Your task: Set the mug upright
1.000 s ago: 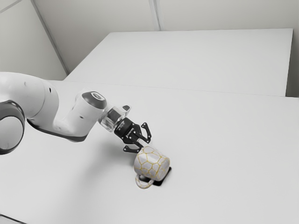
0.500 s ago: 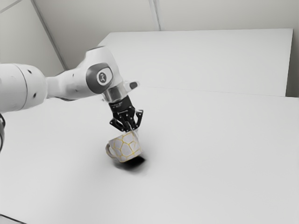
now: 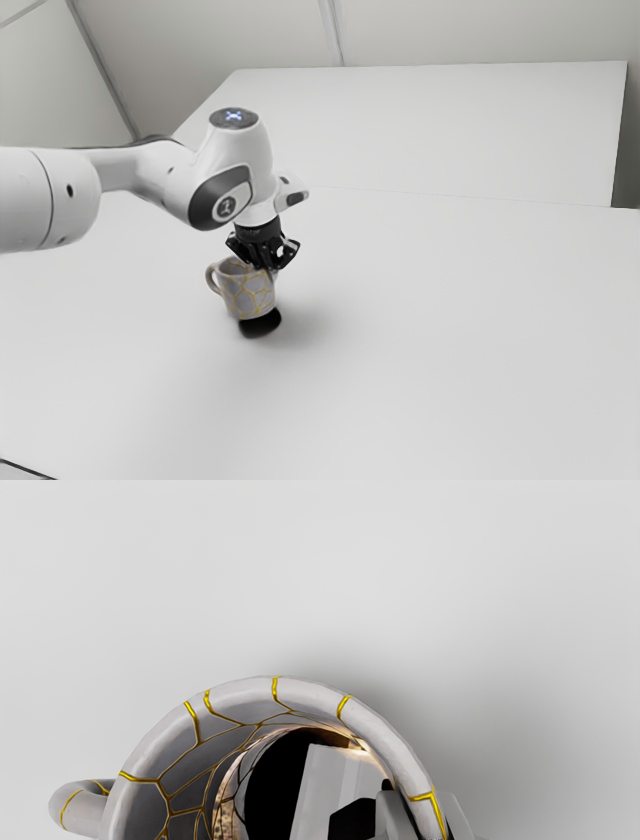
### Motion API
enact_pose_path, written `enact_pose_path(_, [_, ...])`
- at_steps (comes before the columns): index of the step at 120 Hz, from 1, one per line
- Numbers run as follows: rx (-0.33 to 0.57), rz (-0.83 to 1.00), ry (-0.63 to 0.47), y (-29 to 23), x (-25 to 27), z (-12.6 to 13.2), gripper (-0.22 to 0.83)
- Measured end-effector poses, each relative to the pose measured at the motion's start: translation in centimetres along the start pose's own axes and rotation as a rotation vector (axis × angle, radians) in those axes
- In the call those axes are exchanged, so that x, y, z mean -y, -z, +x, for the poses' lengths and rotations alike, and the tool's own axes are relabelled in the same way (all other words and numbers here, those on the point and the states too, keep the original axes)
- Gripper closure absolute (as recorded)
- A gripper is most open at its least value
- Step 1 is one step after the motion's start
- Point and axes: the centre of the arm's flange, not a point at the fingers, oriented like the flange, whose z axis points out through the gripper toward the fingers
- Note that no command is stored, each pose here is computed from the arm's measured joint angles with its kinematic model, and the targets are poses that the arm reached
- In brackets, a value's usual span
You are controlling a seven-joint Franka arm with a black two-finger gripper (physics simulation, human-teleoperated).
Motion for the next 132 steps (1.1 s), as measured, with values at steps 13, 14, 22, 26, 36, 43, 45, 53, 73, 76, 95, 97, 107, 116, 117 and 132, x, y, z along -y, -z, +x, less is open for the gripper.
enact_pose_path(13, [-0.030,-0.010,0.018,-0.4,-0.2,-0.1,0.79])
enact_pose_path(14, [-0.031,-0.011,0.020,-0.4,-0.2,-0.1,0.79])
enact_pose_path(22, [-0.041,-0.018,0.032,-0.8,-0.3,-0.1,0.79])
enact_pose_path(26, [-0.043,-0.021,0.039,-1.0,-0.4,-0.2,0.79])
enact_pose_path(36, [-0.044,-0.027,0.054,-1.6,-0.6,-0.2,0.79])
enact_pose_path(43, [-0.041,-0.030,0.063,-2.1,-0.7,-0.2,0.79])
enact_pose_path(45, [-0.040,-0.030,0.066,-2.2,-0.8,-0.2,0.79])
enact_pose_path(53, [-0.037,-0.037,0.076,-2.3,-0.9,-0.2,0.66])
enact_pose_path(73, [-0.052,-0.050,0.076,-1.3,-1.1,-0.1,0.32])
enact_pose_path(76, [-0.058,-0.050,0.076,-0.8,-1.1,-0.1,0.28])
enact_pose_path(95, [-0.099,-0.057,0.074,3.8,-1.2,0.4,0.13])
enact_pose_path(97, [-0.099,-0.055,0.073,4.2,-1.1,0.5,0.12])
enact_pose_path(107, [-0.117,-0.055,0.071,7.7,-0.9,1.9,0.08])
enact_pose_path(116, [-0.122,-0.051,0.065,11.0,-0.4,2.9,0.06])
enact_pose_path(117, [-0.121,-0.050,0.064,11.4,-0.3,2.9,0.06])
enact_pose_path(132, [-0.103,-0.035,0.058,15.4,1.0,3.6,0.03])
